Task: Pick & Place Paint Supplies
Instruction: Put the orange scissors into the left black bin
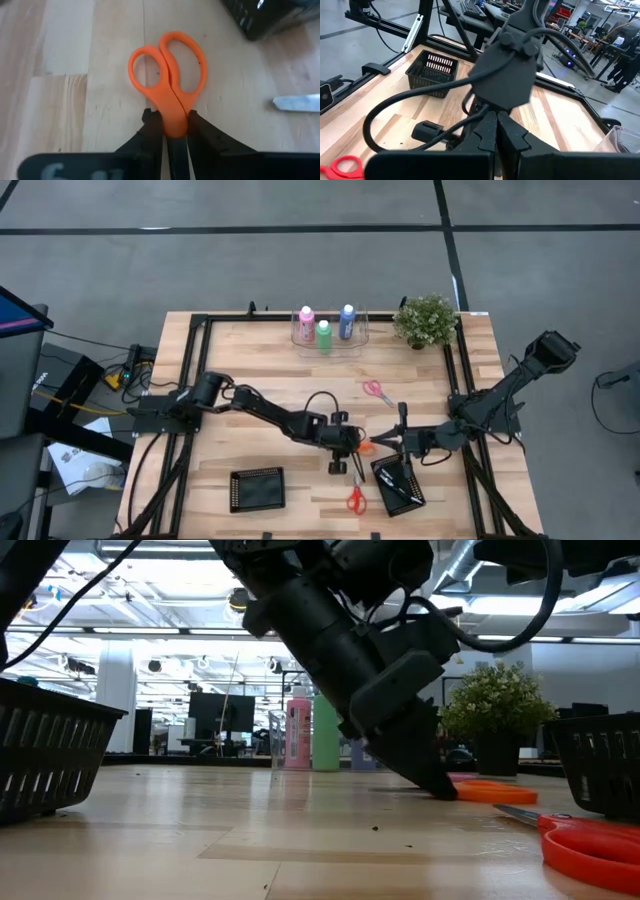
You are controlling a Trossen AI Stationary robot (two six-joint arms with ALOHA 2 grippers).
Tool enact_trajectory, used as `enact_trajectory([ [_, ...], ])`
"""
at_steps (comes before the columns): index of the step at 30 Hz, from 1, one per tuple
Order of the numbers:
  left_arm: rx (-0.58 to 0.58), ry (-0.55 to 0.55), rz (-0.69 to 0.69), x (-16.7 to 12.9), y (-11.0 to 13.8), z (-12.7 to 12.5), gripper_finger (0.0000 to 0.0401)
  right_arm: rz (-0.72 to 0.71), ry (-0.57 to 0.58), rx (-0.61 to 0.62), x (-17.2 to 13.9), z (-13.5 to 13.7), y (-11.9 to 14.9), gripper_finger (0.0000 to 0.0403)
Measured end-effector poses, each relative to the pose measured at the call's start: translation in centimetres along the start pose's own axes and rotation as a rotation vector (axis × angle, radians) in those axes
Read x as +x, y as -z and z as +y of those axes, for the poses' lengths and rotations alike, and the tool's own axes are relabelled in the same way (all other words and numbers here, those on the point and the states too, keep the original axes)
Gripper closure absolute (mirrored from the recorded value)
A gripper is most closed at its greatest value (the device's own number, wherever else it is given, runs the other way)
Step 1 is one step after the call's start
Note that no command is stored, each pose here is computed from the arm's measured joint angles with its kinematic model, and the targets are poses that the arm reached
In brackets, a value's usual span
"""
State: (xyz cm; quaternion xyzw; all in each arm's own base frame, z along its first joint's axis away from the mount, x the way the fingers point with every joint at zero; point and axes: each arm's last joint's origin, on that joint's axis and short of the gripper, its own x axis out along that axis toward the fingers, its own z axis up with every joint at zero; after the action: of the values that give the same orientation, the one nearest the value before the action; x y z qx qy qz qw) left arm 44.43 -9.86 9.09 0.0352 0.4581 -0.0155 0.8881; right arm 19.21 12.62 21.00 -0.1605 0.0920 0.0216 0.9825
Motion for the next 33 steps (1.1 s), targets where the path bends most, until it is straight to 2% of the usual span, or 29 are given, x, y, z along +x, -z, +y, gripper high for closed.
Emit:
enact_trajectory([
  [6,0.009,-0.058,0.023,-2.8,0.1,0.1,0.0347,0.0,0.0,0.0,0.0,0.0,0.0,0.0403],
  [11,-0.024,-0.103,0.024,-5.5,1.9,0.8,0.0347,0.001,-0.001,-0.001,0.0,0.0,0.0,0.0403],
  [18,-0.132,-0.092,-0.172,-9.2,4.3,1.8,0.0347,-0.021,-0.006,-0.004,0.0,0.0,-0.2,0.0403],
  [22,-0.18,-0.09,-0.252,-11.9,6.1,2.0,0.0347,-0.06,-0.051,-0.024,0.0,0.1,-0.5,0.0403],
  [28,-0.138,-0.047,-0.387,-17.1,7.5,0.3,0.0347,-0.175,-0.125,-0.052,0.9,0.5,-0.3,0.0403],
  [33,-0.071,0.047,-0.419,-20.7,10.3,-1.6,0.0347,-0.242,-0.152,0.021,2.3,-0.4,2.7,0.0403],
])
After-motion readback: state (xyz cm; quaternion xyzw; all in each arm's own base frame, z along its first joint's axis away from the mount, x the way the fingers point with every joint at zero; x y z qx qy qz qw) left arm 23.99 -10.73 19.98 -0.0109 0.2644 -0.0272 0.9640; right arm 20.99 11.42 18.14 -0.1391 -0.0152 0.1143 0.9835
